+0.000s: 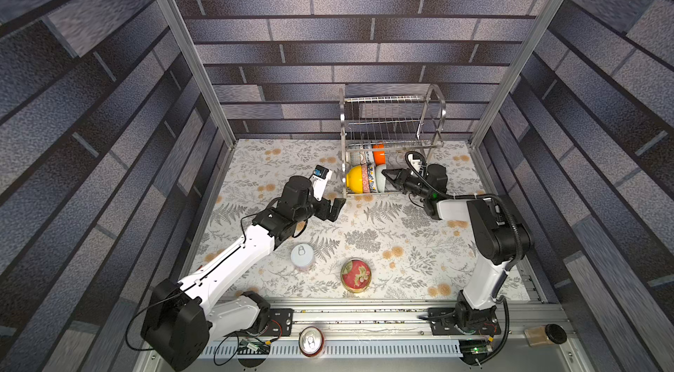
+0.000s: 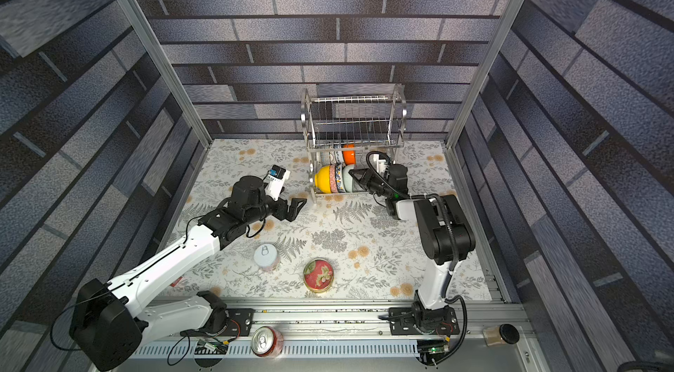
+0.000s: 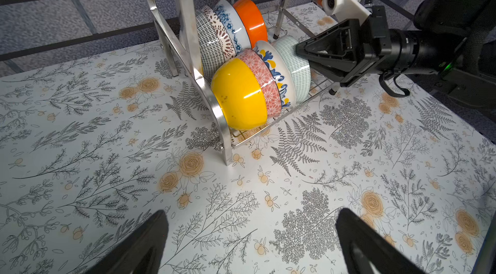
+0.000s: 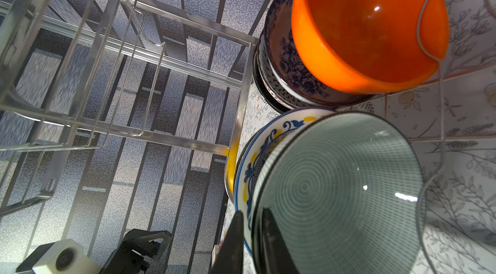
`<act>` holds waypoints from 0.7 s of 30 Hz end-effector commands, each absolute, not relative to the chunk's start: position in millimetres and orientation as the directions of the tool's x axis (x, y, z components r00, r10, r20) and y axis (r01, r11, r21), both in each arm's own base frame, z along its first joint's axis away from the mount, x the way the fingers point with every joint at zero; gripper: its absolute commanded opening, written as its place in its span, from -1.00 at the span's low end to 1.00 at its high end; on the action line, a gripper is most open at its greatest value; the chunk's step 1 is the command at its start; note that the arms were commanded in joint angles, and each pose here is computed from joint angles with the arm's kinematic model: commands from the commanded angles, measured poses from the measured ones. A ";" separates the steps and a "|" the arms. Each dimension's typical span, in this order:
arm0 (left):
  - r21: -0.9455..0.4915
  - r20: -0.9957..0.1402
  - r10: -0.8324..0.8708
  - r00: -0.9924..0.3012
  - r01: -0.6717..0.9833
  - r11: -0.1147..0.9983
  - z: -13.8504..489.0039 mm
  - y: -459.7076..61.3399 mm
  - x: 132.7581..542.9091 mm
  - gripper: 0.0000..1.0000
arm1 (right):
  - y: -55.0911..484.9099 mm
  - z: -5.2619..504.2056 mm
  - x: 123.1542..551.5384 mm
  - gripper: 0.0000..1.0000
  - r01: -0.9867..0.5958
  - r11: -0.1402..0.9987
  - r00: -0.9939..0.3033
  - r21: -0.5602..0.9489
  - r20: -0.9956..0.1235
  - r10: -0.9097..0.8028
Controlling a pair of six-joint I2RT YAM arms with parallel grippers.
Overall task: Load bowls into a dish rack
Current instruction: Place the bowl in the dish rack.
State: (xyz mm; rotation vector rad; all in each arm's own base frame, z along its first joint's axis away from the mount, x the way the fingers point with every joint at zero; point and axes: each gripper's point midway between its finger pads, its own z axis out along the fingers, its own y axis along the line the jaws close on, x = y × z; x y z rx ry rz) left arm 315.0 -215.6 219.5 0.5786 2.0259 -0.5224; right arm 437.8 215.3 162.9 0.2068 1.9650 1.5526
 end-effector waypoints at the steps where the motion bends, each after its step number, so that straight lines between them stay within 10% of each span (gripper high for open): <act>1: -0.109 -0.869 0.193 -0.456 0.557 0.824 221.5 -203.4 319.0 0.99 | 214.9 177.3 437.6 -0.57 -0.319 0.306 -0.777 0.897 -0.432 0.458; 21: -0.113 -0.827 -0.087 -0.556 0.013 0.993 202.3 -44.7 329.4 0.99 | 199.0 177.2 412.1 0.16 -0.324 0.498 -0.741 0.804 -0.543 0.395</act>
